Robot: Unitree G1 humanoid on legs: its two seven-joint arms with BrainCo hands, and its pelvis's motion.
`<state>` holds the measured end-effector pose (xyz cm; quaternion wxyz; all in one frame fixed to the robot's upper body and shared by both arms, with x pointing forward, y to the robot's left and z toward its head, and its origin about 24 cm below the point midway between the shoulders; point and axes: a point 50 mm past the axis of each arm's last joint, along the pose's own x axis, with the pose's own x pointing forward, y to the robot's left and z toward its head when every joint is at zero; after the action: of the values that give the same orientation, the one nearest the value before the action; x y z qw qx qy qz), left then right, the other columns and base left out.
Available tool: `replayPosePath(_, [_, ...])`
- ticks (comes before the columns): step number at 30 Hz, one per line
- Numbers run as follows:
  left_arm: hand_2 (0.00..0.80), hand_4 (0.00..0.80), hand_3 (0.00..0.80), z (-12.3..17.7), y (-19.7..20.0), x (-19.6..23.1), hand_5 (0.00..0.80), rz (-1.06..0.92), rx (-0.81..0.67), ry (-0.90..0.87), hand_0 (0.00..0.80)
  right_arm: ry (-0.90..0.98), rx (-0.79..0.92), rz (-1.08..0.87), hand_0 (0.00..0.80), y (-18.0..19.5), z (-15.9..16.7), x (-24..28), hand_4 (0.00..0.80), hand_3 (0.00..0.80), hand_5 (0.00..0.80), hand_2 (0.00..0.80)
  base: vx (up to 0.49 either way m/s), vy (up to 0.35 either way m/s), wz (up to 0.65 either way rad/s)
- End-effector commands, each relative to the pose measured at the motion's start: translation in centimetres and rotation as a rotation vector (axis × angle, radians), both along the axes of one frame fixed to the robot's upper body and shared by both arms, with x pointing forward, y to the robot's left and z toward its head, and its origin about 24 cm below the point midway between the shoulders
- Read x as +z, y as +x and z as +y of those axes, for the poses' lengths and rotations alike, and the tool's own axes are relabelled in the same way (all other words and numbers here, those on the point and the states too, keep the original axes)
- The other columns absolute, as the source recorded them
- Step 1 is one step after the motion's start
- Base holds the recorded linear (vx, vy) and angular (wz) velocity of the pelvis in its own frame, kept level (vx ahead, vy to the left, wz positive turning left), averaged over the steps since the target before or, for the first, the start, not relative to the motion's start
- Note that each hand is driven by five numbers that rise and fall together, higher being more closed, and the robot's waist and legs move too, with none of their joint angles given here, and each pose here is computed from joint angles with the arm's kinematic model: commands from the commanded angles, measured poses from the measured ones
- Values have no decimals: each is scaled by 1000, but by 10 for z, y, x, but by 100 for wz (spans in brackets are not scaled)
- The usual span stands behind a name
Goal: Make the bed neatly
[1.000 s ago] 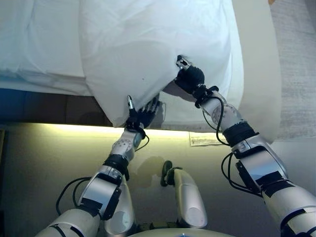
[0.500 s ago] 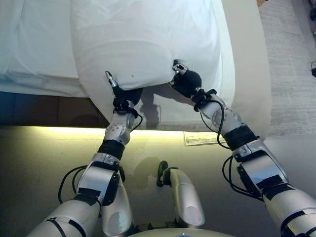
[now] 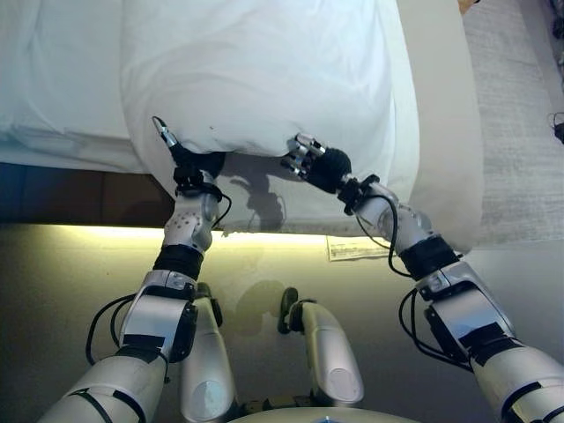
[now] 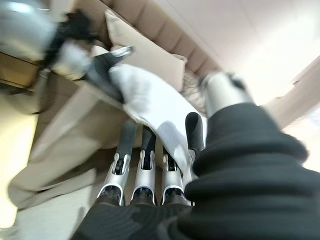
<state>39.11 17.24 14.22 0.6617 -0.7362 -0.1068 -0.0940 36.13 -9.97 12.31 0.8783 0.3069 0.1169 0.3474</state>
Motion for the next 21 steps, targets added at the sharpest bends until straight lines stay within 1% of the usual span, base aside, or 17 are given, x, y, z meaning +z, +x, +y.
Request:
replayPosePath(1, [0, 0, 0, 24, -3, 19, 0, -122, 57, -23, 0, 3, 72, 52, 0, -23, -7, -31, 0, 0, 0, 0, -69, 78, 3])
replayPosePath(6, [0, 0, 0, 44, -10, 3, 0, -102, 97, -23, 0, -23, 71, 213, 0, -48, -19, -79, 0, 0, 0, 0, 21, 101, -1])
replayPosePath(11, [0, 0, 0, 63, -22, -21, 0, -77, 145, -44, 0, -75, 31, 437, 0, -92, -49, -143, 0, 0, 0, 0, 78, 130, -2])
replayPosePath(12, [0, 0, 0, 64, -24, -23, 0, -75, 149, -46, 0, -79, 24, 460, 0, -97, -51, -148, 0, 0, 0, 0, 84, 125, -4])
replayPosePath(15, [0, 0, 0, 73, -29, -31, 0, -62, 173, -55, 0, -106, -28, 587, 0, -127, -73, -182, 0, 0, 0, 0, 88, 101, 3])
replayPosePath(18, [0, 0, 0, 82, -30, -30, 0, -63, 199, -57, 0, -110, -73, 651, 0, -143, -84, -200, 0, 0, 0, 0, 47, 47, 6])
replayPosePath(19, [0, 0, 0, 90, -32, -29, 0, -64, 217, -55, 0, -107, -106, 681, 0, -150, -88, -207, 0, 0, 0, 0, 21, 26, 5])
replayPosePath(21, [0, 0, 0, 98, -34, -26, 0, -76, 236, -49, 0, -109, -124, 693, 0, -155, -91, -212, 0, 0, 0, 0, 17, 29, 10])
